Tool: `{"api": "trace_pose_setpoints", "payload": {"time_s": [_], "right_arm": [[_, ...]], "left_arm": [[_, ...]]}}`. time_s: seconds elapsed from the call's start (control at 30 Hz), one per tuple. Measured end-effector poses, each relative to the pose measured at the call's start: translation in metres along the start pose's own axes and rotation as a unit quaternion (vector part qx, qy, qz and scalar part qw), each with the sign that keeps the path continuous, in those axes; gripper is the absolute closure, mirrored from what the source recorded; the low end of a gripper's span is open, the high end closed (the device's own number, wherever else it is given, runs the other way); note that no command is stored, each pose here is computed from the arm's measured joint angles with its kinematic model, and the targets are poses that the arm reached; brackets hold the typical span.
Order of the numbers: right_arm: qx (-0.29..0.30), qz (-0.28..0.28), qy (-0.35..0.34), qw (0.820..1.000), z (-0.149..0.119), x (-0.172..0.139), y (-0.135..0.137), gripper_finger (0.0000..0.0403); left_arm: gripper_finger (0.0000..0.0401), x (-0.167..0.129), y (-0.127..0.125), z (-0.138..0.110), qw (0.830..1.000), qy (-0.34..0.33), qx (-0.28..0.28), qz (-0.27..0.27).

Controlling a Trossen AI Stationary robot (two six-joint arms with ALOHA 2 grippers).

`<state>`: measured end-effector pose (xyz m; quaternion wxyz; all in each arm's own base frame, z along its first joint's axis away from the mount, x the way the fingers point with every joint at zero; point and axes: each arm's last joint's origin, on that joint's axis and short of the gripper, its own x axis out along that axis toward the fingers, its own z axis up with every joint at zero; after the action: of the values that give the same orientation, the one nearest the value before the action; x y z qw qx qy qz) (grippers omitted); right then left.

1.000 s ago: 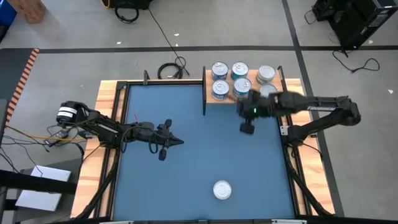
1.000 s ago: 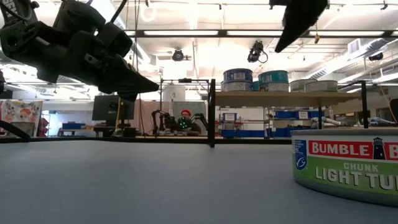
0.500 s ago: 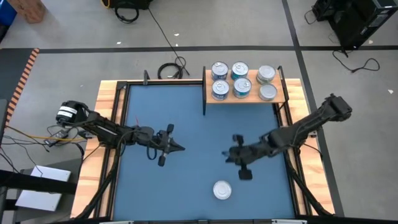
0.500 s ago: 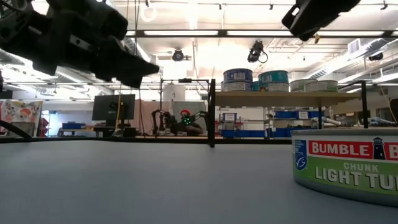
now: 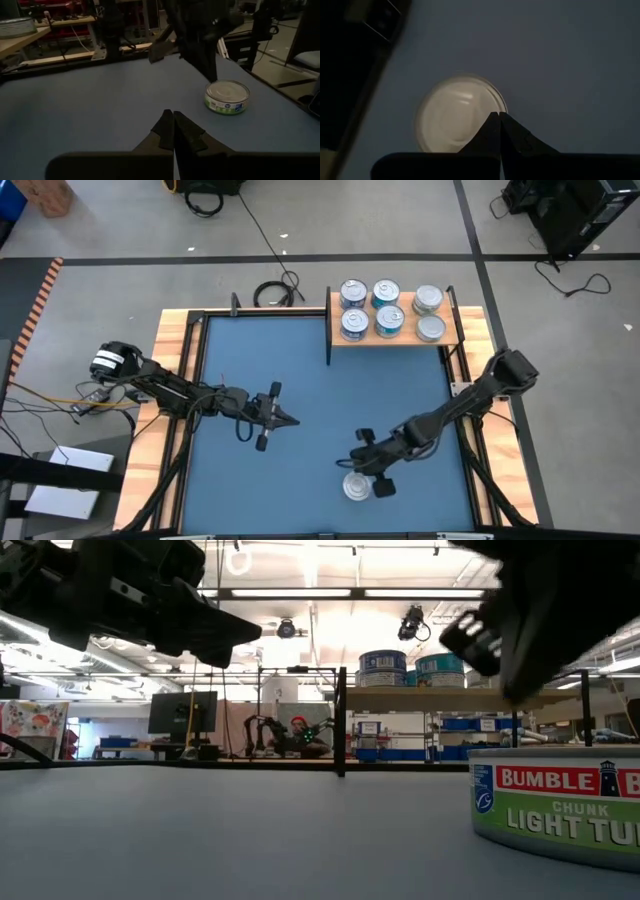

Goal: Stack canned seafood by type on shelf
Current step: Stack the green tuna can on top of the green tuna can on the shelf

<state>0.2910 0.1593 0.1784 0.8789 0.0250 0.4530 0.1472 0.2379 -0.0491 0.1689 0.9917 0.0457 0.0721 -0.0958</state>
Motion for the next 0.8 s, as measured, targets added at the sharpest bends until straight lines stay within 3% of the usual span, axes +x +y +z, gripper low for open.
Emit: {"api": "trace_pose_setpoints", "payload": {"time_s": [0.57, 0.7, 0.8], "right_arm": [[0.034, -0.110, 0.002, 0.993, 0.003, 0.006, -0.037, 0.0399], [0.023, -0.073, 0.004, 0.997, 0.010, 0.004, -0.034, 0.0399], [0.014, -0.006, 0.008, 1.000, 0.015, 0.002, -0.026, 0.0399]], "left_arm": [[0.0400, 0.000, 0.000, -0.002, 1.000, 0.010, 0.000, 0.004], [0.0400, 0.000, 0.000, -0.002, 1.000, 0.009, 0.000, 0.004], [0.0400, 0.000, 0.000, -0.002, 1.000, 0.009, 0.000, 0.004]]}}
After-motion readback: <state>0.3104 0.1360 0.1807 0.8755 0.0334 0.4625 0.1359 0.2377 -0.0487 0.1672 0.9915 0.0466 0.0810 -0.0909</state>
